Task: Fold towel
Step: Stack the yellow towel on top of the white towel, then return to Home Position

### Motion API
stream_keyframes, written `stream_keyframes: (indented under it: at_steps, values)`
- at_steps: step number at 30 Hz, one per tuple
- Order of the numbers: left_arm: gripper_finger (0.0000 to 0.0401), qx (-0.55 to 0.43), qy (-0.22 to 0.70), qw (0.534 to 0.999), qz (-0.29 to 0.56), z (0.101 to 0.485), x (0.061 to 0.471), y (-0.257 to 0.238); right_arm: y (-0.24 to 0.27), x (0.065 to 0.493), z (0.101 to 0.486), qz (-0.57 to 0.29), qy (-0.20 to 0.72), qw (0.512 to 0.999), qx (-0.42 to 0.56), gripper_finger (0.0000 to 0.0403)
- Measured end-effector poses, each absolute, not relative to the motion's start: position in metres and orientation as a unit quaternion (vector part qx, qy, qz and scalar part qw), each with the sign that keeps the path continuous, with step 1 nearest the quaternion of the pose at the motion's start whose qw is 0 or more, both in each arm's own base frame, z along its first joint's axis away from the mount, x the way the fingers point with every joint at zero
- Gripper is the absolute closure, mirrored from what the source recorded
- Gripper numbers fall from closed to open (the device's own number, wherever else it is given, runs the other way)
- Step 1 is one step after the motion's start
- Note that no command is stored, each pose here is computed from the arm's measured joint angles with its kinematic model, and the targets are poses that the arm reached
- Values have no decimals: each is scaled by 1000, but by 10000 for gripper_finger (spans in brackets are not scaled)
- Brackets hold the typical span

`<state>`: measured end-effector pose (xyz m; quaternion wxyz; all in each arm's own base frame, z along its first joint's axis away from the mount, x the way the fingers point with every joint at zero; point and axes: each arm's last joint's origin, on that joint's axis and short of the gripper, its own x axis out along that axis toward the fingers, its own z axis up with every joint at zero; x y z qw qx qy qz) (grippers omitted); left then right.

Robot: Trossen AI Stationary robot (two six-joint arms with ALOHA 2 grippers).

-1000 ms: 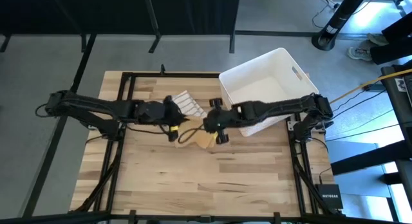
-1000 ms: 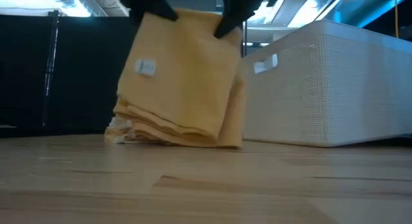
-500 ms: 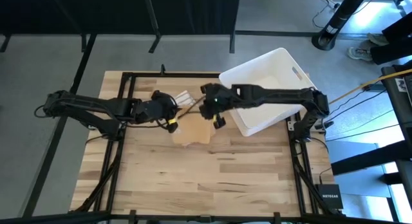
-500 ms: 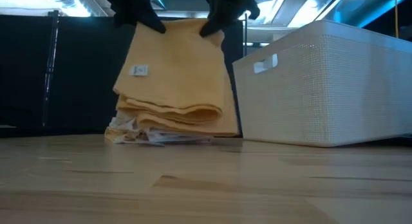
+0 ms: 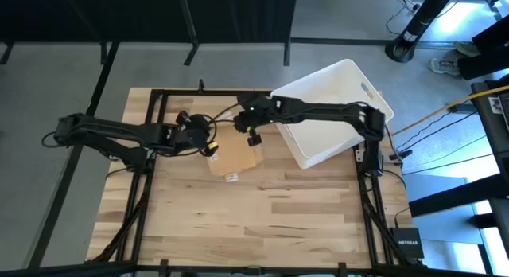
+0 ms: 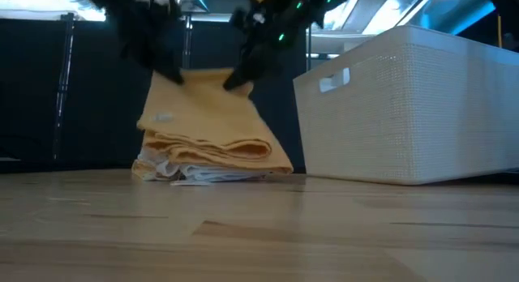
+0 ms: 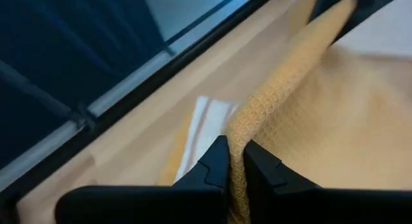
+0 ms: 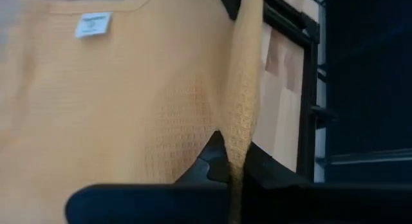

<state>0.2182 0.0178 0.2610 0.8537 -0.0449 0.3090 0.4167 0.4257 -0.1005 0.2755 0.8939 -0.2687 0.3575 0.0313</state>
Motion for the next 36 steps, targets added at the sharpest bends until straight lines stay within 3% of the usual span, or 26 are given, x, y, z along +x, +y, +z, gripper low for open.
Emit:
stream_keyframes:
  at_steps: [9, 16, 22, 29, 36]
  values:
    - [388, -51, 310, 828, 463, 192, 204, 36, -114, 459, 224, -46, 361, 880, -306, 390]
    - [387, -43, 329, 821, 465, 175, 196, 41, -117, 470, 194, -65, 379, 863, -328, 382]
    - [336, -35, 327, 815, 477, 175, 195, 48, -123, 468, 192, -112, 399, 851, -322, 316]
    - [246, -55, 318, 841, 433, 194, 202, 51, -121, 463, 236, -149, 414, 852, -284, 217]
    - [209, -58, 325, 884, 332, 232, 198, 38, -84, 429, 316, -72, 458, 876, -132, 190]
